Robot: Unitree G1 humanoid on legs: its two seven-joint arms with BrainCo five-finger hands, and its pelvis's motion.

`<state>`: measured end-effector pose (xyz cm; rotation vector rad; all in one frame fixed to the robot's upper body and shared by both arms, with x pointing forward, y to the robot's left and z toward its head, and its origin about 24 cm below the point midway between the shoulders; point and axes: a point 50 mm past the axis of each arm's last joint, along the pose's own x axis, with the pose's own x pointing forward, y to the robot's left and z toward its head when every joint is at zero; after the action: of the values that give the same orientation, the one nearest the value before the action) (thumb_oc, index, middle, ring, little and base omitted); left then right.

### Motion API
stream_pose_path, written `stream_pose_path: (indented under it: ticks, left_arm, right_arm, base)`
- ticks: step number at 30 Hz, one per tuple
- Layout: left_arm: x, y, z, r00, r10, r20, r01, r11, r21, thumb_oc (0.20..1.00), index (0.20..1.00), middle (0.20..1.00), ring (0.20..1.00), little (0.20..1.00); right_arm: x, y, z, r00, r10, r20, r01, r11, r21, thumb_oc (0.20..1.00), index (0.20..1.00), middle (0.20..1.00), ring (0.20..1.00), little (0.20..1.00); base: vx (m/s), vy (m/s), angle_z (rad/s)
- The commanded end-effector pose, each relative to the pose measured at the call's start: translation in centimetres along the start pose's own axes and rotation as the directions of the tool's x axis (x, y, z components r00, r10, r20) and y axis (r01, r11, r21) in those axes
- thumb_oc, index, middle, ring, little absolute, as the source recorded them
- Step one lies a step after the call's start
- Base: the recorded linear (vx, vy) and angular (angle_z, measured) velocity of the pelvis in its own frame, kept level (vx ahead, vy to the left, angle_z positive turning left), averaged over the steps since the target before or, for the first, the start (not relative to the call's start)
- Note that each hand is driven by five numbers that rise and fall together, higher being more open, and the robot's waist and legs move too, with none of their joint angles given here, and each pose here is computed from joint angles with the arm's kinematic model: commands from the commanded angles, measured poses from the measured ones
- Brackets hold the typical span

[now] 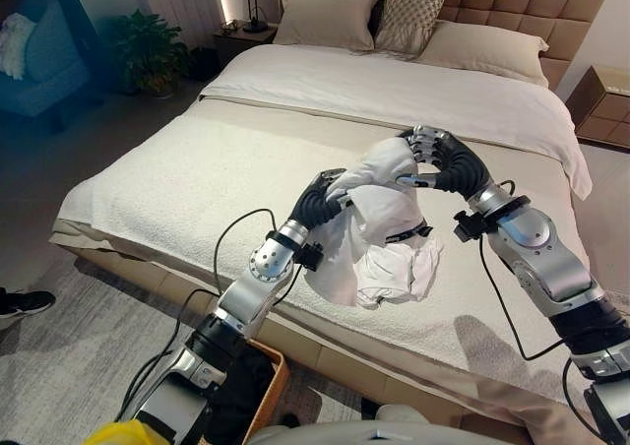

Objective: Pick up clothes into the bucket

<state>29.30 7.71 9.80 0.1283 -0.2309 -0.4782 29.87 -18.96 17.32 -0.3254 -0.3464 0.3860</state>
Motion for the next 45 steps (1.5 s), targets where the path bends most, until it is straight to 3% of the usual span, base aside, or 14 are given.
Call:
stream_pose_path:
  ticks: [1, 8, 12, 16, 19, 24, 27, 28, 29, 32, 39, 45]
  left_arm:
    - [0.0, 1.2, 1.5, 0.996, 0.045, 0.081, -0.041, 0.998, -0.047, 0.2, 0.2, 0.2, 0.2, 0.2]
    - [-1.5, 2.0, 1.5, 0.991, 0.101, 0.086, -0.08, 0.973, -0.219, 0.2, 0.2, 0.2, 0.2, 0.2]
    - [-3.4, 3.2, 1.1, 0.979, 0.189, 0.071, -0.151, 0.919, -0.364, 0.2, 0.2, 0.2, 0.2, 0.2]
    - [-5.5, 4.6, 0.9, 0.961, 0.268, 0.064, -0.219, 0.883, -0.416, 0.2, 0.2, 0.2, 0.2, 0.2]
    - [-6.9, 5.7, 1.0, 0.942, 0.329, 0.067, -0.277, 0.875, -0.397, 0.2, 0.2, 0.2, 0.2, 0.2]
    - [-12.3, 9.5, 1.5, 0.852, 0.517, 0.087, -0.485, 0.84, -0.244, 0.2, 0.2, 0.2, 0.2, 0.2]
    - [-14.1, 10.4, 1.6, 0.814, 0.574, 0.09, -0.552, 0.812, -0.192, 0.2, 0.2, 0.2, 0.2, 0.2]
    - [-15.7, 11.3, 1.4, 0.766, 0.637, 0.079, -0.627, 0.769, -0.126, 0.2, 0.2, 0.2, 0.2, 0.2]
    - [-15.8, 11.3, 1.4, 0.765, 0.639, 0.08, -0.628, 0.768, -0.125, 0.2, 0.2, 0.2, 0.2, 0.2]
    - [-18.6, 12.0, -0.1, 0.667, 0.745, 0.012, -0.742, 0.666, -0.077, 0.2, 0.2, 0.2, 0.2, 0.2]
    - [-20.1, 12.5, -1.4, 0.615, 0.788, -0.029, -0.781, 0.614, 0.113, 0.2, 0.2, 0.2, 0.2, 0.2]
    - [-20.2, 13.0, -3.5, 0.573, 0.815, -0.09, -0.785, 0.576, 0.228, 0.2, 0.2, 0.2, 0.2, 0.2]
  right_arm:
    - [-0.1, -0.9, 2.7, 0.978, -0.101, 0.183, 0.086, 0.993, 0.087, 1.0, 1.0, 1.0, 1.0, 1.0]
    - [-1.8, -2.4, 0.7, 0.967, -0.234, 0.104, 0.223, 0.968, 0.113, 1.0, 1.0, 1.0, 1.0, 1.0]
    - [-4.1, -3.7, -1.7, 0.927, -0.374, 0.012, 0.369, 0.92, 0.132, 1.0, 1.0, 1.0, 1.0, 1.0]
    - [-7.0, -3.7, -4.7, 0.864, -0.491, -0.114, 0.502, 0.859, 0.103, 1.0, 1.0, 1.0, 1.0, 1.0]
    - [-8.6, -3.5, -6.6, 0.812, -0.549, -0.199, 0.57, 0.819, 0.063, 1.0, 1.0, 1.0, 1.0, 1.0]
    - [-14.9, -1.9, -13.0, 0.567, -0.661, -0.491, 0.732, 0.678, -0.067, 1.0, 1.0, 1.0, 1.0, 1.0]
    - [-16.3, -1.3, -14.2, 0.51, -0.673, -0.536, 0.75, 0.653, -0.107, 1.0, 1.0, 1.0, 1.0, 1.0]
    - [-17.9, -0.7, -15.6, 0.425, -0.686, -0.591, 0.768, 0.619, -0.166, 1.0, 1.0, 1.0, 1.0, 1.0]
    - [-17.9, -0.7, -15.6, 0.426, -0.686, -0.59, 0.767, 0.619, -0.166, 1.0, 1.0, 1.0, 1.0, 1.0]
    - [-20.4, 0.4, -17.7, 0.291, -0.683, -0.669, 0.766, 0.586, -0.264, 1.0, 1.0, 1.0, 1.0, 1.0]
    - [-21.4, 0.3, -19.2, 0.184, -0.695, -0.695, 0.721, 0.576, -0.386, 1.0, 1.0, 1.0, 1.0, 1.0]
    - [-19.9, -0.5, -19.2, 0.189, -0.722, -0.666, 0.694, 0.577, -0.43, 1.0, 1.0, 1.0, 1.0, 1.0]
  base:
    - [0.0, 0.0, 0.0]
    - [0.0, 0.0, 0.0]
    - [0.0, 0.0, 0.0]
    - [0.0, 0.0, 0.0]
    - [0.0, 0.0, 0.0]
    - [-0.06, 0.002, -0.01]
    - [-0.08, 0.002, 0.01]
    - [-0.06, 0.007, 0.08]
    - [-0.15, 0.011, 0.07]
    - [-0.11, 0.011, 0.18]
    - [-0.06, 0.011, 0.22]
    - [-0.04, 0.016, 0.13]
